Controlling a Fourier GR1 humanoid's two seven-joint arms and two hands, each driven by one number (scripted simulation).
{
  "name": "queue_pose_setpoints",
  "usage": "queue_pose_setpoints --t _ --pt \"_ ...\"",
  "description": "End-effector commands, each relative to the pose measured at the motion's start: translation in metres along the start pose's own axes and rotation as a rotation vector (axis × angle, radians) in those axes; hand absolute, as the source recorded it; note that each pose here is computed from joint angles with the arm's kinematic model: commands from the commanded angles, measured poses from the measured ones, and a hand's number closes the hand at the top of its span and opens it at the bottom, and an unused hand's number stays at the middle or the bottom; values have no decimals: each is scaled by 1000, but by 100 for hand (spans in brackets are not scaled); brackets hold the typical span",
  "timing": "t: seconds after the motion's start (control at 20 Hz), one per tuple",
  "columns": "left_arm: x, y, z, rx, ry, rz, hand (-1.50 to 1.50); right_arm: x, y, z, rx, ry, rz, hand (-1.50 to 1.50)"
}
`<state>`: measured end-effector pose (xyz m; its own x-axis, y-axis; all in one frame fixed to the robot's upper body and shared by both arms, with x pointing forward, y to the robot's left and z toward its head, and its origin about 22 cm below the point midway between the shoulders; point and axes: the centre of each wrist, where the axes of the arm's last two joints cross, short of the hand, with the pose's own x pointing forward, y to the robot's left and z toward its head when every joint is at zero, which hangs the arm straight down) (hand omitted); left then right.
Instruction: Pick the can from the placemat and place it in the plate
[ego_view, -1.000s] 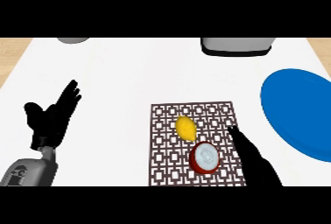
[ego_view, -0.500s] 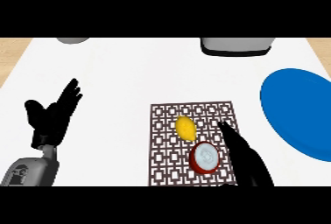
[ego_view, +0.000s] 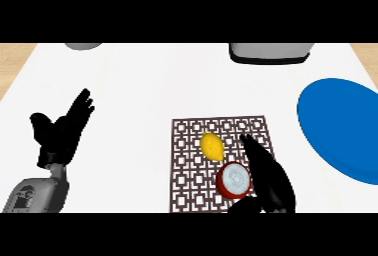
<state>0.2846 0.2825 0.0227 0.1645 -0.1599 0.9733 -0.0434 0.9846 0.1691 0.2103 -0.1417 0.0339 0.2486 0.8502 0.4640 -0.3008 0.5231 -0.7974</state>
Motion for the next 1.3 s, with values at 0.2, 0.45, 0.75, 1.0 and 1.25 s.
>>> queue_pose_setpoints --t 0.2,0.45,0.75,1.0,1.25 --pt "2 8 -7 6 4 -3 0 28 23 -2 151 -62 92 150" --pt "-1 23 8 10 -11 -2 0 15 27 -18 115 -133 57 150" --pt "-3 12 -4 2 7 -11 0 11 23 -9 111 -210 57 150" --pt "8 7 -6 3 -10 13 0 -22 17 7 338 -564 222 150" --pt "-21 6 4 22 4 7 0 -40 -27 22 11 -650 295 150"
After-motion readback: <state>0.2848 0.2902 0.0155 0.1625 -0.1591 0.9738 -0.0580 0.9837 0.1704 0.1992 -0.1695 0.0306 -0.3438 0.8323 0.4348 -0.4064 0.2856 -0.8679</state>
